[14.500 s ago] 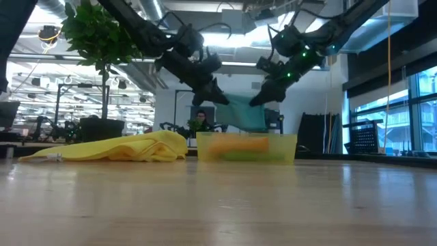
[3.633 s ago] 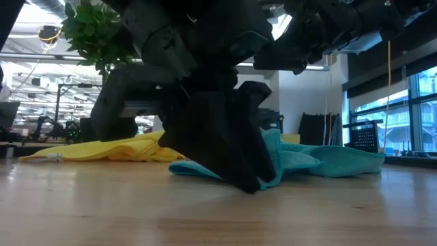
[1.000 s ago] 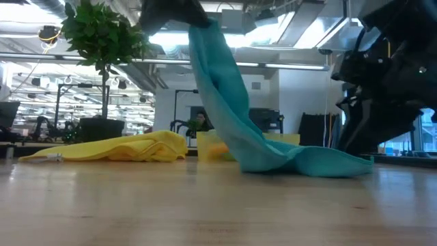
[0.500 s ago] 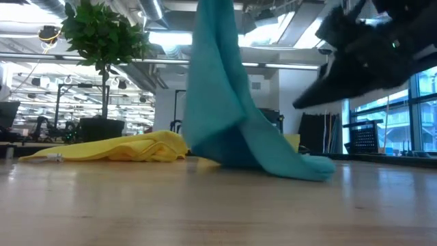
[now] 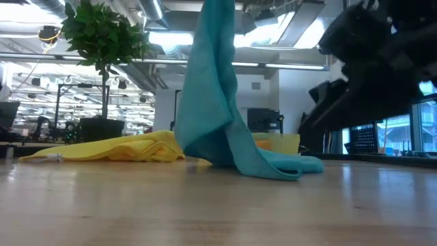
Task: Fold microfiber towels
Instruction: Fold the blue microfiber cloth
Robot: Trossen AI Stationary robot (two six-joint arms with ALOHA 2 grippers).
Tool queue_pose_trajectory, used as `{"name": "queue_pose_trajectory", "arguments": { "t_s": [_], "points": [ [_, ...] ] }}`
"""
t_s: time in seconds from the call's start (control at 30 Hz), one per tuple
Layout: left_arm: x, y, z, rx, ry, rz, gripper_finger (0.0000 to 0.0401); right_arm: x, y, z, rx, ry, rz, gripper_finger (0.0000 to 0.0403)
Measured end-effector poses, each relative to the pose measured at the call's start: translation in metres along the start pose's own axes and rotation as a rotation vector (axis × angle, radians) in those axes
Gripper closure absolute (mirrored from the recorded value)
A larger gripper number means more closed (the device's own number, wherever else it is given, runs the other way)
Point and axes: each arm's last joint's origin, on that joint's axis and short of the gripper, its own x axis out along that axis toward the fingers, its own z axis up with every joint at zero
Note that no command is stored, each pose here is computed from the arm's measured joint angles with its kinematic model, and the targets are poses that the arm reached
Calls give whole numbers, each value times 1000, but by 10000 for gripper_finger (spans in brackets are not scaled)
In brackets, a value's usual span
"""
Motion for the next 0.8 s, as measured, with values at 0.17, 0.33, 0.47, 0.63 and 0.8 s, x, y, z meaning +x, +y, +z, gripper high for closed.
{"name": "queue_pose_trajectory", "arguments": {
  "t_s": [0.17, 0.33, 0.47, 0.63, 0.8],
  "points": [
    [1, 0, -1, 5, 3, -2, 401, 21, 5, -12, -66, 56, -9, 249],
    [1, 0, -1, 8, 6, -4, 401, 36, 10, -14, -189, 122, -15, 249],
    [1, 0, -1, 8, 7, -4, 401, 43, 13, -12, -220, 159, -24, 249],
    [1, -1, -2, 0, 5, -17, 401, 48, 13, -17, -227, 181, -81, 249],
    [1, -2, -2, 1, 0, -31, 401, 50, 12, -21, -255, 198, -110, 255]
  ]
}}
